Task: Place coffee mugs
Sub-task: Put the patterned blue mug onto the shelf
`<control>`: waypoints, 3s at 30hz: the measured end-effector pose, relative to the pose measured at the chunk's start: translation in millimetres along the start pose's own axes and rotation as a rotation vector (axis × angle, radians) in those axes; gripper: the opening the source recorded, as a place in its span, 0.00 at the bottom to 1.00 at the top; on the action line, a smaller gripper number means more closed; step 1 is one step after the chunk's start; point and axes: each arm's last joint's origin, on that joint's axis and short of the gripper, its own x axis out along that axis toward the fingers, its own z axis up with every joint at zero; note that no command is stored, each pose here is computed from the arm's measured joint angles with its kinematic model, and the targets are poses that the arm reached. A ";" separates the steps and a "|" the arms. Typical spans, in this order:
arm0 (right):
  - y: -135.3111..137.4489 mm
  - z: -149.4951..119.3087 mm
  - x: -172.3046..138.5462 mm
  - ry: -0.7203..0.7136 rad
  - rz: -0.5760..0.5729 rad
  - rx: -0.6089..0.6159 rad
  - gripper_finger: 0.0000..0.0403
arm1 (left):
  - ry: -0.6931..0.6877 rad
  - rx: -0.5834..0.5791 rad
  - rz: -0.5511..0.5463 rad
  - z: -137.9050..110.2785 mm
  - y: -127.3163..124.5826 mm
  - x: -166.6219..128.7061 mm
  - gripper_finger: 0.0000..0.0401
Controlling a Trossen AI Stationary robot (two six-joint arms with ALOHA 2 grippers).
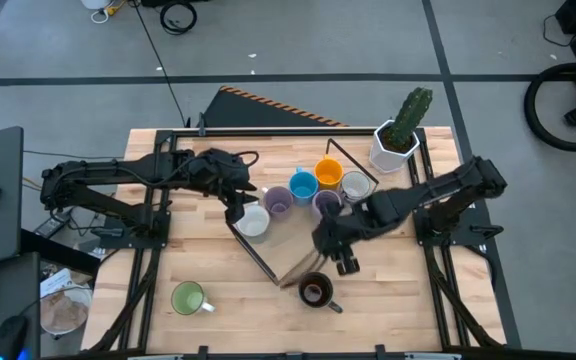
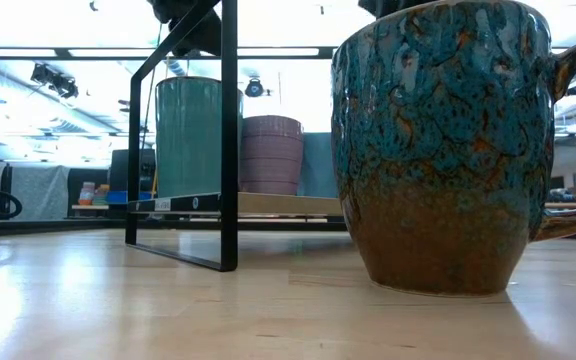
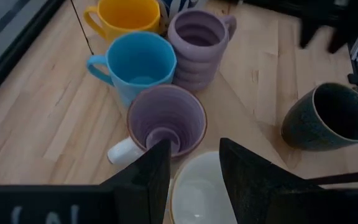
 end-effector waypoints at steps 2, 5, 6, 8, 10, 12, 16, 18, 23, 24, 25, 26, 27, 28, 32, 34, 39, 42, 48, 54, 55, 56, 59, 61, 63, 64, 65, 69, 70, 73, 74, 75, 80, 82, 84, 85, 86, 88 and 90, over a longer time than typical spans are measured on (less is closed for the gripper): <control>13.9 1.1 -1.4 -0.022 0.024 -0.021 0.47 | 0.004 -0.011 0.000 -0.5 -0.2 0.0 0.36; 33.0 2.7 -2.5 -0.067 0.057 -0.019 0.47 | 0.007 -0.013 -0.004 -0.9 -1.6 -0.1 0.36; 38.1 3.0 -2.0 -0.082 0.068 -0.010 0.47 | 0.007 -0.012 -0.006 -1.0 -2.2 -0.1 0.36; 48.1 3.3 -1.1 -0.109 0.095 0.010 0.46 | 0.007 -0.011 -0.008 -1.1 -2.9 -0.1 0.36; 55.9 3.4 0.6 -0.132 0.114 0.032 0.46 | 0.008 -0.011 -0.008 -1.2 -2.9 -0.1 0.36; 62.9 6.5 6.5 -0.152 0.132 0.056 0.46 | 0.006 -0.012 -0.007 -1.0 -2.6 -0.1 0.36; 77.3 10.2 32.6 -0.093 0.171 0.073 0.46 | 0.007 -0.014 -0.005 -1.1 -2.0 0.0 0.36; 84.2 13.2 45.5 -0.052 0.178 0.067 0.46 | 0.008 -0.009 -0.005 -1.2 -2.0 -0.1 0.36; 100.8 28.9 59.7 -0.015 0.189 0.040 0.46 | 0.050 -0.008 0.013 -4.8 2.0 -0.1 0.36; 104.4 31.7 61.7 -0.008 0.188 0.032 0.46 | 0.065 -0.011 0.020 -6.1 3.5 -0.1 0.36; 108.1 34.5 63.5 -0.001 0.182 0.025 0.46 | 0.077 -0.014 0.026 -7.1 4.9 -0.2 0.36; 111.4 36.9 65.4 0.005 0.174 0.019 0.46 | 0.086 -0.016 0.031 -7.9 6.1 -0.3 0.36; 114.7 39.1 67.3 0.012 0.171 0.013 0.46 | 0.099 -0.018 0.036 -9.0 7.3 -0.4 0.36; 117.9 41.2 69.4 0.019 0.170 0.013 0.46 | 0.114 -0.017 0.041 -10.3 8.2 -0.6 0.36; 127.3 43.3 83.0 0.079 0.152 0.013 0.46 | 0.140 -0.010 0.046 -12.8 9.1 -1.0 0.36; 129.6 42.9 88.4 0.105 0.141 0.021 0.46 | 0.155 0.004 0.047 -14.2 9.3 -1.1 0.36; 130.3 40.8 93.9 0.129 0.110 0.064 0.46 | 0.163 0.010 0.048 -15.0 9.4 -1.2 0.36; 129.1 38.1 95.6 0.139 0.077 0.081 0.43 | 0.174 0.015 0.048 -16.1 8.9 -1.6 0.36; 128.0 28.2 102.9 0.194 0.061 0.089 0.31 | 0.180 0.012 0.016 -16.4 7.9 -1.6 0.36; 127.7 24.7 104.4 0.217 0.059 0.061 0.15 | 0.183 0.011 0.004 -16.5 7.5 -1.6 0.36; 127.5 24.2 104.2 0.221 0.058 0.049 0.13 | 0.183 0.011 0.004 -16.5 7.5 -1.6 0.36; 127.2 23.7 103.7 0.227 0.057 0.039 0.10 | 0.183 0.011 0.004 -16.5 7.5 -1.6 0.36; 125.6 22.3 100.3 0.260 0.054 0.015 0.10 | 0.182 0.010 0.004 -16.4 7.5 -1.6 0.36; 123.4 21.6 95.7 0.298 0.042 0.007 0.10 | 0.183 0.004 0.004 -16.5 7.5 -1.6 0.36; 121.4 22.1 89.1 0.316 0.016 -0.003 0.10 | 0.183 -0.001 0.003 -16.5 7.4 -1.6 0.36; 120.4 23.9 84.3 0.308 0.005 -0.007 0.10 | 0.184 -0.001 -0.001 -16.5 7.4 -1.6 0.36; 119.1 25.8 78.9 0.295 -0.004 -0.009 0.10 | 0.184 -0.002 -0.003 -16.5 7.3 -1.6 0.36; 110.1 31.6 58.5 0.240 -0.032 -0.017 0.10 | 0.186 -0.008 -0.004 -16.7 7.1 -1.6 0.36; 106.8 32.3 55.6 0.234 -0.040 -0.012 0.11 | 0.186 -0.009 -0.003 -16.7 7.1 -1.6 0.36; 93.6 34.1 47.8 0.229 -0.061 0.007 0.11 | 0.187 -0.022 -0.007 -17.1 5.2 -1.7 0.36; 88.8 34.9 46.0 0.225 -0.070 0.006 0.11 | 0.188 -0.018 -0.010 -17.2 4.0 -1.7 0.36; 83.8 36.3 45.7 0.221 -0.078 0.004 0.11 | 0.188 -0.014 -0.014 -17.5 2.6 -1.7 0.36; 57.5 41.7 51.7 0.227 -0.101 0.000 0.11 | 0.192 0.003 -0.033 -18.7 -3.2 -1.9 0.36; 47.1 44.0 53.6 0.225 -0.100 0.005 0.11 | 0.193 0.008 -0.036 -19.1 -4.9 -2.0 0.36; 38.2 45.7 55.1 0.222 -0.103 0.011 0.11 | 0.196 0.013 -0.040 -19.5 -6.3 -2.4 0.36; 34.1 46.4 55.6 0.222 -0.095 0.013 0.11 | 0.198 0.016 -0.042 -20.1 -7.0 -4.0 0.36; 30.2 47.1 56.0 0.221 -0.085 0.016 0.12 | 0.199 0.018 -0.045 -20.7 -7.7 -5.3 0.36; 23.3 48.4 57.2 0.217 -0.077 0.016 0.12 | 0.194 0.021 -0.049 -20.4 -8.6 -7.5 0.36; 16.9 48.7 57.9 0.221 -0.075 0.016 0.12 | 0.199 0.023 -0.051 -21.8 -8.8 -10.8 0.36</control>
